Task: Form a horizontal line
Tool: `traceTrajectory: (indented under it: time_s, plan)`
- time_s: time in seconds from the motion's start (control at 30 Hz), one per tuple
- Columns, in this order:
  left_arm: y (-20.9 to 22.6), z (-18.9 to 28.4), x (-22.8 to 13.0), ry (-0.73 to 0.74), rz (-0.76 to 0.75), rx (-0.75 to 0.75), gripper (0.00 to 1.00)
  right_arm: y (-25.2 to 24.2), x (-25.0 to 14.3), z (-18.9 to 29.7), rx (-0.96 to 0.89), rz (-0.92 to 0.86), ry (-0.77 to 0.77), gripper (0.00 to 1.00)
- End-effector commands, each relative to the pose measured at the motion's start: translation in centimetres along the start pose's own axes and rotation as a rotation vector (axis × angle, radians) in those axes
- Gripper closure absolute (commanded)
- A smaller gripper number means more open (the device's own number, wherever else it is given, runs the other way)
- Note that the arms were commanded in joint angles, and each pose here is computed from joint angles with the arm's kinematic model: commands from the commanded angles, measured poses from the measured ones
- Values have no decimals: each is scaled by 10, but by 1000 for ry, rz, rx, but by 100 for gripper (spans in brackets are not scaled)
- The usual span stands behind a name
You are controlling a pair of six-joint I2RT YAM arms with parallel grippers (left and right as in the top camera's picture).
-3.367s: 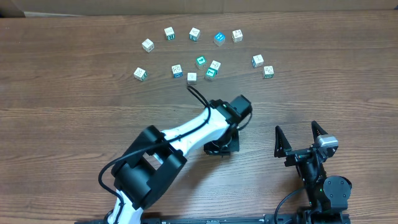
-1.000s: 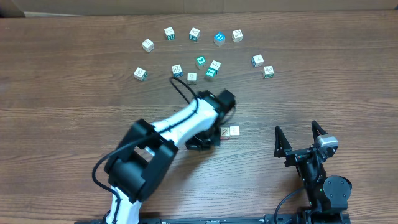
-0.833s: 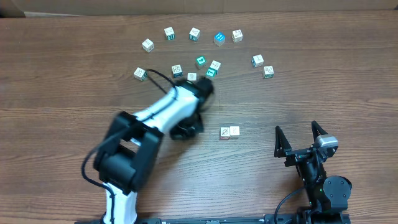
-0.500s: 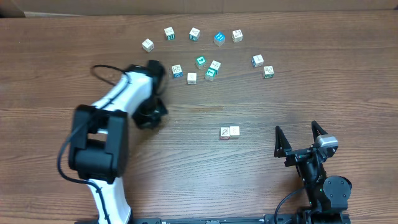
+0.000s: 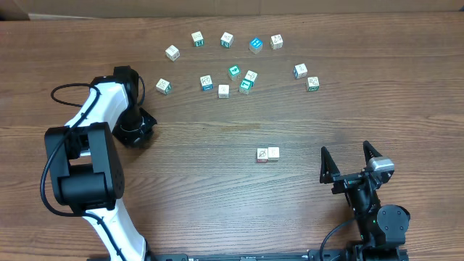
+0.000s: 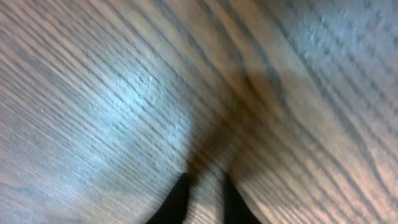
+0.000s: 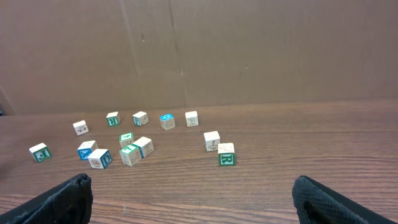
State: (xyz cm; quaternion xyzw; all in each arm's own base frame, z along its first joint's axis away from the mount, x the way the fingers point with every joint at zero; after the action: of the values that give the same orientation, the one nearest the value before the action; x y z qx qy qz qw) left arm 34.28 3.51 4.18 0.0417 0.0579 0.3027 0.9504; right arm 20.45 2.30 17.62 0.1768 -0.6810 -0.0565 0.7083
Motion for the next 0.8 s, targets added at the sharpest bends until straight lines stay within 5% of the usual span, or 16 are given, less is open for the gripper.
traceTrajectory:
  time_s: [0.0, 0.07, 0.77]
  plan:
    - [5, 5, 3, -30, -7, 17, 28, 1, -2, 0, 11, -5, 0, 0]
    - [5, 5, 3, -29, -7, 17, 1, 1, -2, 0, 11, -5, 0, 0]
    - [5, 5, 3, -31, -7, 16, 1, 1, -2, 0, 11, -5, 0, 0]
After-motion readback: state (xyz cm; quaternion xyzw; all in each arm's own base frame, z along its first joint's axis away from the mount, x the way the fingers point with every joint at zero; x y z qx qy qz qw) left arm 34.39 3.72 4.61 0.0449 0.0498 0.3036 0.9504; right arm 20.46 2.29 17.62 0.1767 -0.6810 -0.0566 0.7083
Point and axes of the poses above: each gripper's point midway between its finger pads, its own z axis back along the fingers, its own y axis along the line the jaws close on, x = y × z, the point moved 4 cm from there along z, back along the fingers, and after that the axes turned 12 degrees about -z, right-handed, at the moved point
